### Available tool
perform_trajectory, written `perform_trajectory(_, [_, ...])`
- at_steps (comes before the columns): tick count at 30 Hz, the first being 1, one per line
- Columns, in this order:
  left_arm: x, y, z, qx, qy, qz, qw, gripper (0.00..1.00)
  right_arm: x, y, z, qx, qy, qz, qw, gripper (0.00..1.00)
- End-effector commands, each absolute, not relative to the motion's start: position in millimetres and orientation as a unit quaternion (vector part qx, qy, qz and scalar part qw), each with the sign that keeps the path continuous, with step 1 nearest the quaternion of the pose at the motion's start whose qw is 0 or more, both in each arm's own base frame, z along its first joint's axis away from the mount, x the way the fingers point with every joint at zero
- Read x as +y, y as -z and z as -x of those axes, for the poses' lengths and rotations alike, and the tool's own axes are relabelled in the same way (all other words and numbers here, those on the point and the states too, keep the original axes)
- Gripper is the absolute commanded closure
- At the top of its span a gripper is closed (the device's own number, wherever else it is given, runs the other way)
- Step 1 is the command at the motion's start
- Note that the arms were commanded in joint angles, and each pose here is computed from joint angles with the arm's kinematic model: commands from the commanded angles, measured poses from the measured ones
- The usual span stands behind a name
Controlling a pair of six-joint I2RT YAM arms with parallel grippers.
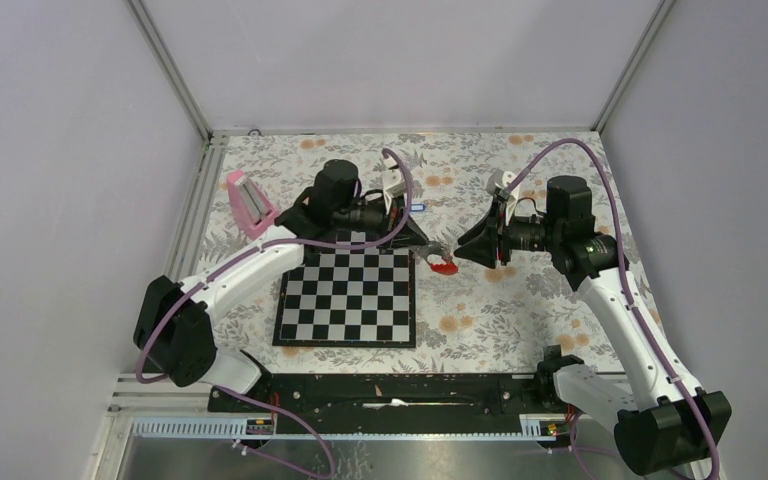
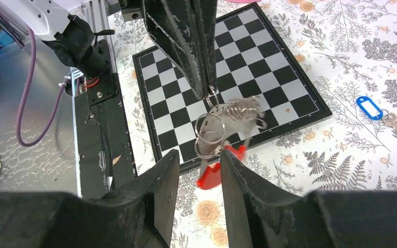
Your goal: Put the keys on the keyring
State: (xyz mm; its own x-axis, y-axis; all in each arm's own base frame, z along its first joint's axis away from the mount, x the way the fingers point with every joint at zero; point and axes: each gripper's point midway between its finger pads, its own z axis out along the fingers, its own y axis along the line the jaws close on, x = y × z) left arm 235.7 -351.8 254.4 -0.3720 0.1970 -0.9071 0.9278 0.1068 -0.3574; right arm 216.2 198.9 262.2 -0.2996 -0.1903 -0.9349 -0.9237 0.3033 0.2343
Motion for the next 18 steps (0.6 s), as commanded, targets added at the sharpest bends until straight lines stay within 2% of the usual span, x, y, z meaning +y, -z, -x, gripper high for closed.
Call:
perform_trajectory(1, [-354.2,-289.8,-219.8,0.497,0.502,-0.552,0.444,1.00,197.3,-272.5,-220.1,0.666,-0.411,0.428,0.452,0.58])
perform_trajectory(8, [-346.0,-269.7,-198.7,0.396,0.479,-0.640,0.451,1.00,202.1,-271.3,-217.8,0.640,-0.424,0.450,0.456,0.56])
perform_trajectory(18, [-341.5,-257.6,-189.4,0.376,0.477,-0.657,0.447,1.00,211.4,-257.6,-213.0,0.629,-0.442,0.463,0.442,0.56])
